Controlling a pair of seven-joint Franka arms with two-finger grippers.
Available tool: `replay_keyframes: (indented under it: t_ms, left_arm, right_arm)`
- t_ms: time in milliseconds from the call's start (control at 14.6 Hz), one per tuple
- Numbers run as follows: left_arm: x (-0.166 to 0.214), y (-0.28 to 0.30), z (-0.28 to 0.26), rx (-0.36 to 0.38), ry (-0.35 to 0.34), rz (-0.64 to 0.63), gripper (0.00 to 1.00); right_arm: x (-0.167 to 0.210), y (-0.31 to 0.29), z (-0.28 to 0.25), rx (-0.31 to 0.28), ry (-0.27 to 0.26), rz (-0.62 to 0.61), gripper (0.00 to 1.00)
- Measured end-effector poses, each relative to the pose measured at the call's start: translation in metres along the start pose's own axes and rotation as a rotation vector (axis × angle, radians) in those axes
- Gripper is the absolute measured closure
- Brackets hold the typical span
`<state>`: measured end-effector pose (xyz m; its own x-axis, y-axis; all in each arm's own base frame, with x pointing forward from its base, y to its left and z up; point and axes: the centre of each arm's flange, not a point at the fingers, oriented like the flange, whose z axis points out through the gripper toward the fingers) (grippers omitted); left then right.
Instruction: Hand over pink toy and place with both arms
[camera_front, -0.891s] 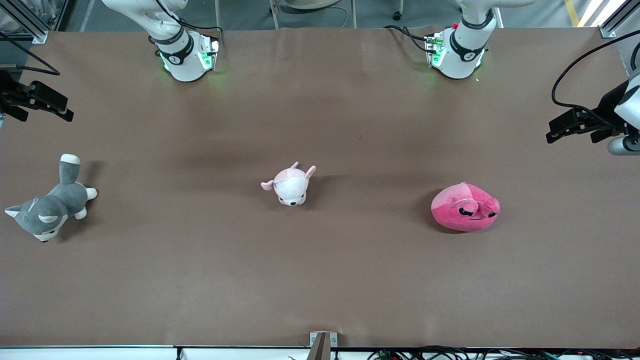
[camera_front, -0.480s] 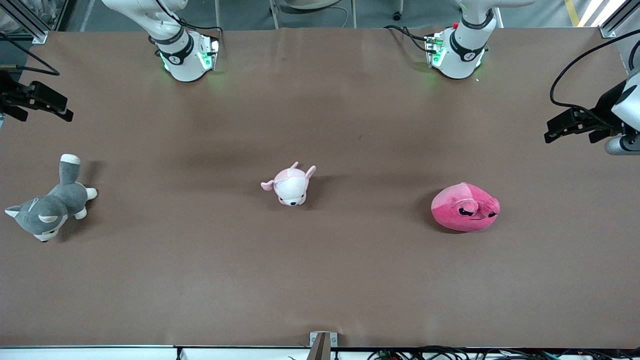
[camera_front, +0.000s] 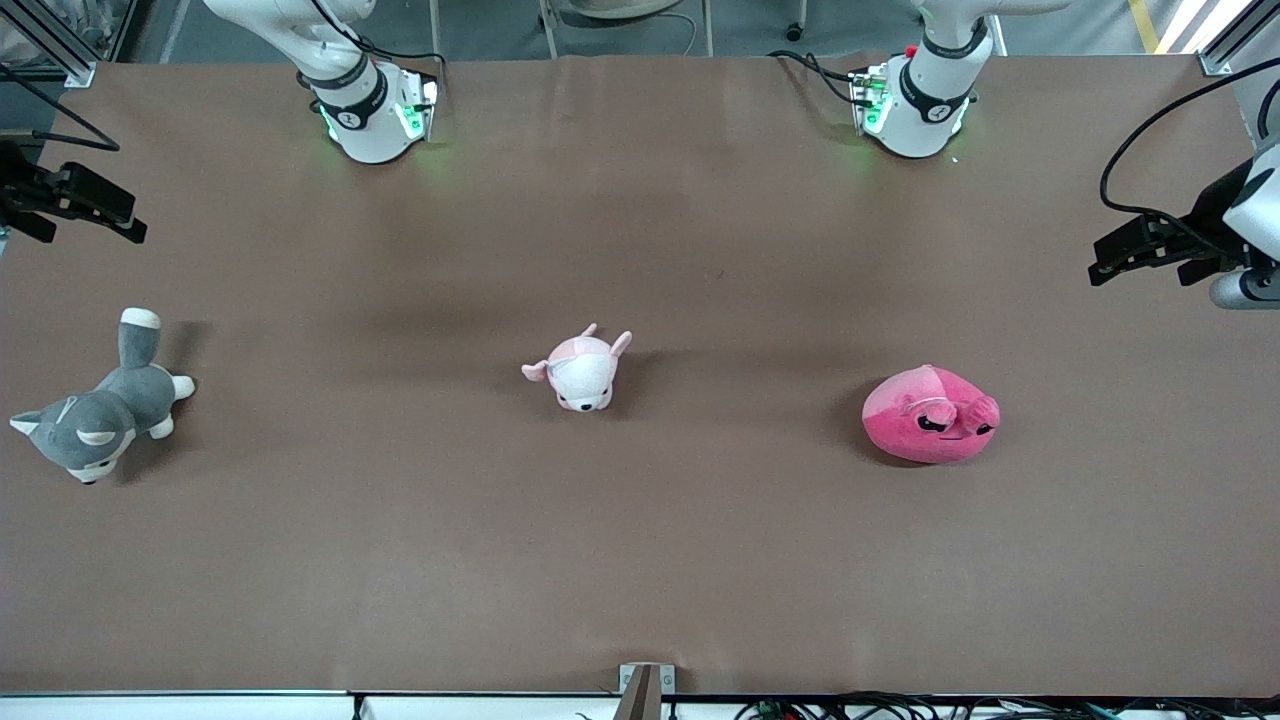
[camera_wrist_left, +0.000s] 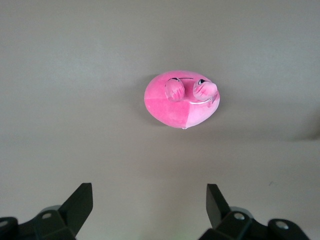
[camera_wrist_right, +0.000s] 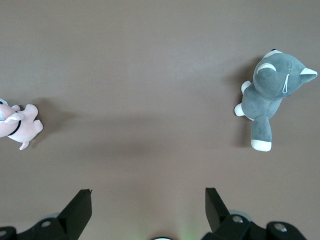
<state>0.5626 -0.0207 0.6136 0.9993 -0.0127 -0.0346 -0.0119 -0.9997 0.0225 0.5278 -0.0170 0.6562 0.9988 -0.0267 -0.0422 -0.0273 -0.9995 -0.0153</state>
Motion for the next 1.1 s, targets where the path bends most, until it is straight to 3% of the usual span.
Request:
replay_keyframes:
  t_ms: [206,549,1097]
  left_arm:
    - [0.007,-0.001,0.021,0.000,-0.044,-0.002,0.00]
    - [0.044,-0.001,0.108,0.003,-0.169,-0.005,0.00]
    - [0.082,0.006,0.229,-0.001,-0.188,-0.083,0.00]
  right_arm:
    - [0.000,0.000,0.000,0.000,0.000,0.000,0.00]
    - [0.000,0.000,-0.002,-0.001,0.004,0.001,0.00]
    - [0.001,0.003,-0.002,-0.002,0.011,0.006,0.00]
